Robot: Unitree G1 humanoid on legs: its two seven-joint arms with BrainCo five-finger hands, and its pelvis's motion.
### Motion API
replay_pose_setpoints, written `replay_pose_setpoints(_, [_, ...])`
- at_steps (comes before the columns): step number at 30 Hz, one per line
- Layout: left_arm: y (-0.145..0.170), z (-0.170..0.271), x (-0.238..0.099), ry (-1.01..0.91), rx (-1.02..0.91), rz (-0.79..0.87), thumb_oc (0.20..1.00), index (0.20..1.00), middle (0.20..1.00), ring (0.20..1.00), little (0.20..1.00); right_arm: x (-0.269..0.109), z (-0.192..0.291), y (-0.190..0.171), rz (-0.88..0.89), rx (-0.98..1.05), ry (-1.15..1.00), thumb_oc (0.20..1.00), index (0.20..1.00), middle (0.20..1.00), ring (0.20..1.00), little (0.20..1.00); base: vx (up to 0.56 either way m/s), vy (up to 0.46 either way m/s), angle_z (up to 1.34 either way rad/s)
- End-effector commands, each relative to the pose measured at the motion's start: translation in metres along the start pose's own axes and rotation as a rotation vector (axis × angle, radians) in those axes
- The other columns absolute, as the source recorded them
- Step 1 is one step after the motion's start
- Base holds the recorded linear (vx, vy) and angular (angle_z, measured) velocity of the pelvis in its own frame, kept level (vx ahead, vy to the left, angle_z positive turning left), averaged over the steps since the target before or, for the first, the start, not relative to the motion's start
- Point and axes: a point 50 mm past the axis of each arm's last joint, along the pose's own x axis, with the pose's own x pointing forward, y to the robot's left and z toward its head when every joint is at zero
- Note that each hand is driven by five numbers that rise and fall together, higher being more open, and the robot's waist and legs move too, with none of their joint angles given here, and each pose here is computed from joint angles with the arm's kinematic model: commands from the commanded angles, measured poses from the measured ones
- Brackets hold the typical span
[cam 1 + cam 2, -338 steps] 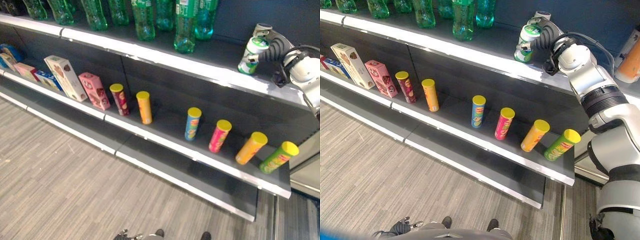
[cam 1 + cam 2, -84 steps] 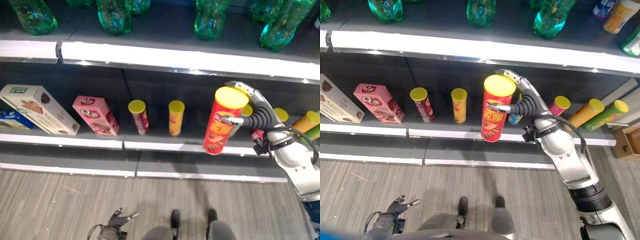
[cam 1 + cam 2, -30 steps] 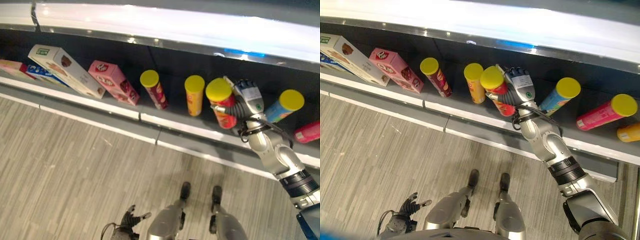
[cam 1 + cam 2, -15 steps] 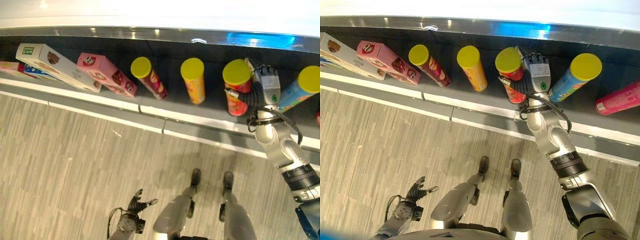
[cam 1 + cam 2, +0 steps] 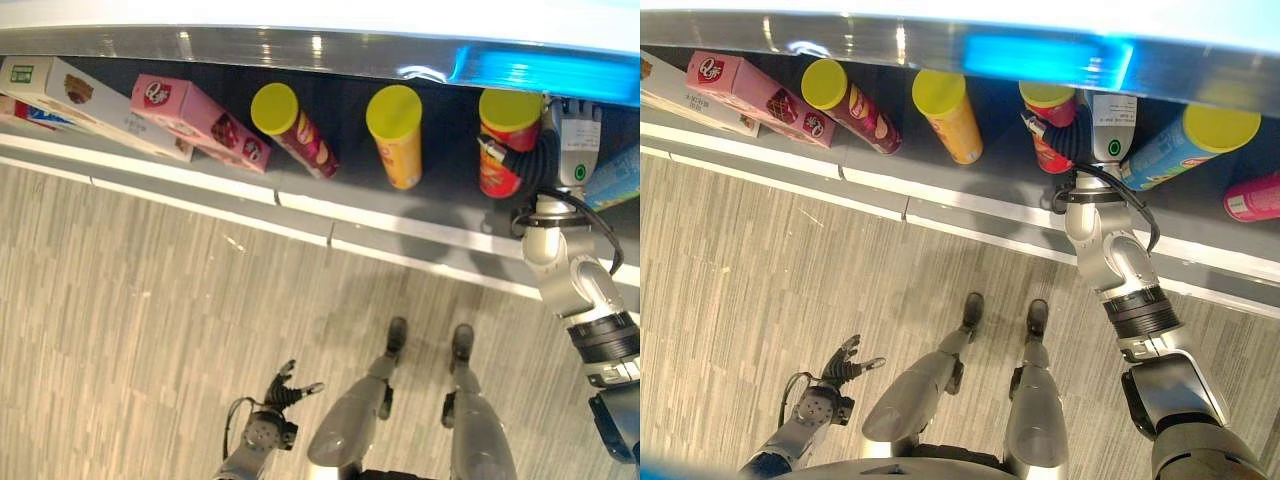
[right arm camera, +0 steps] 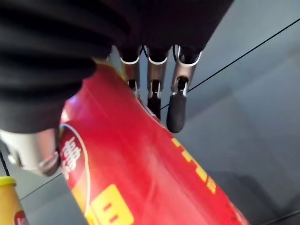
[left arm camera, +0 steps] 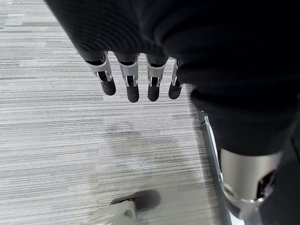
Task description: Put the goods on the table back onto the shelves and tidy them up.
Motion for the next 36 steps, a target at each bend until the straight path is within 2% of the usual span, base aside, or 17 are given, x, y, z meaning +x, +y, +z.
replay_pose_setpoints(1, [0.005,-0.005,0.000,0.008,0.048,0.016,1.000,1.000,1.000,1.000,1.000,0.030,0.019,-0.029,-0.198,0.006,-0.117,0.200,0.200,0.200,0.200,0.200,-0.02,0.003,0.11])
replay_pose_setpoints(28, [0.004,-0.010,0.006,0.061,0.083,0.044,1.000,1.000,1.000,1.000,1.000,0.022,0.019,-0.014,-0.152,0.053,-0.073,0.200,0.200,0.200,0.200,0.200,-0.01,-0.002,0.03])
replay_pose_setpoints(35, [0.004,0.007,0.002,-0.045,0.066,0.023,1.000,1.000,1.000,1.000,1.000,0.019,0.013,-0.013,-0.138,0.034,-0.055,0.200,0.200,0.200,0.200,0.200,0.00,0.000,0.00])
replay_pose_setpoints(36, [0.005,0.007,0.002,-0.046,0.065,0.023,1.000,1.000,1.000,1.000,1.000,0.019,0.014,-0.013,-0.141,0.039,-0.054,0.589,0.589,0.589,0.589,0.589,0.00,0.000,0.00])
